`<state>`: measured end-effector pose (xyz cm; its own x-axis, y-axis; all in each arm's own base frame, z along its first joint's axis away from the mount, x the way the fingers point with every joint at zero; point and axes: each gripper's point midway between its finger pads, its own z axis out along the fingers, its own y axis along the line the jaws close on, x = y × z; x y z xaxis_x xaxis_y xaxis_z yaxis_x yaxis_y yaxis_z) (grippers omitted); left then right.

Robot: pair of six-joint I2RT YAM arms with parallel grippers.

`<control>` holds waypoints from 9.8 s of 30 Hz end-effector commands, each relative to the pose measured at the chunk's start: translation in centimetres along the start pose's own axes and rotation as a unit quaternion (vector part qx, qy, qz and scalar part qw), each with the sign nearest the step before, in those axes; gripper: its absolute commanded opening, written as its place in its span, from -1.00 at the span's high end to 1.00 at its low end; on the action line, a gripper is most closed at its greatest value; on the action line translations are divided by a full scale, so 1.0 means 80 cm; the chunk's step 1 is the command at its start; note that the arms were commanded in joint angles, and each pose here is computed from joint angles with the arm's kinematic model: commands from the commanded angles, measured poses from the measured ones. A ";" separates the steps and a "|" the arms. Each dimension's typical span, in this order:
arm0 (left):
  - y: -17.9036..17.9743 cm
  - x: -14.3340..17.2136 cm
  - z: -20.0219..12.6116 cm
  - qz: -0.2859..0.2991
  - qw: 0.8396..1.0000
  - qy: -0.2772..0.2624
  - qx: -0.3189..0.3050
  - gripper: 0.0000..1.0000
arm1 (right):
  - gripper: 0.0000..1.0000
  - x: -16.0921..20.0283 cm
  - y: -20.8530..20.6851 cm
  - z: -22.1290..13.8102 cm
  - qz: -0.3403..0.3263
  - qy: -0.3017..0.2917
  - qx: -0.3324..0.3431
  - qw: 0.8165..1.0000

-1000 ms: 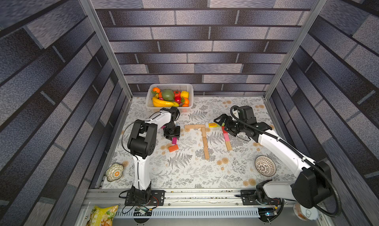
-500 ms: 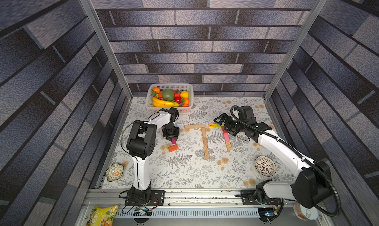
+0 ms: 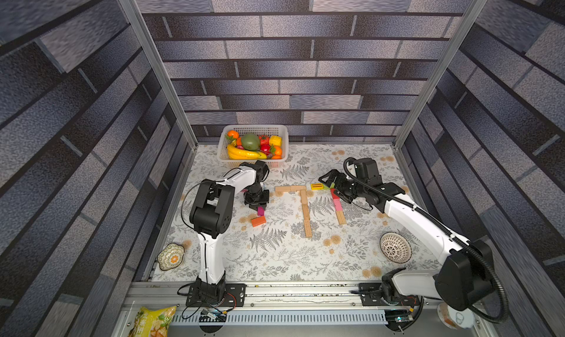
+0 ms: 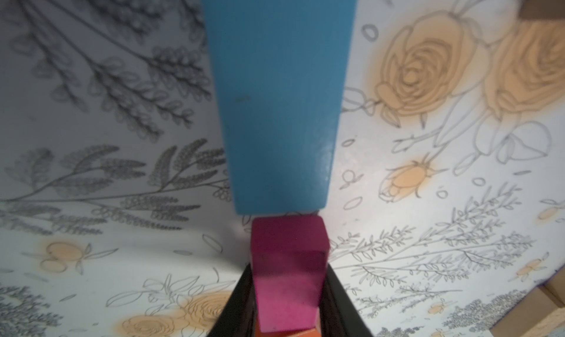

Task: Assemble the number 7 with building blocks
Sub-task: Assemble the building block at the center of the board, then adjust the building block at the center of the board.

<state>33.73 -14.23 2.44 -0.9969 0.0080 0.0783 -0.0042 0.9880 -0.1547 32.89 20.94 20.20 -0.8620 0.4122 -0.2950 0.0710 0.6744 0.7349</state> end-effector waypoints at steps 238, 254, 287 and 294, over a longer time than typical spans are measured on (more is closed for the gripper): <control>0.109 0.115 -0.121 -0.290 0.922 -0.146 0.212 -0.20 | -1.00 0.207 0.092 0.333 0.013 0.232 -0.071 0.970; 0.109 0.115 -0.121 -0.290 0.922 -0.144 0.215 -0.20 | -1.00 0.208 0.088 0.335 0.015 0.232 -0.070 0.970; 0.107 0.112 -0.126 -0.284 0.922 -0.147 0.217 -0.19 | -1.00 0.190 0.103 0.318 -0.016 0.200 -0.076 0.977; 0.105 0.102 -0.143 -0.279 0.919 -0.166 0.225 -0.20 | -1.00 0.164 0.143 0.288 -0.089 0.174 -0.083 0.977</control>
<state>25.74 -4.19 11.68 -0.7961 -0.6051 0.0070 -0.5058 0.6591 -0.5566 33.48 48.33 6.79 -0.9904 0.0721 -0.1179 -0.0536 0.5863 0.8083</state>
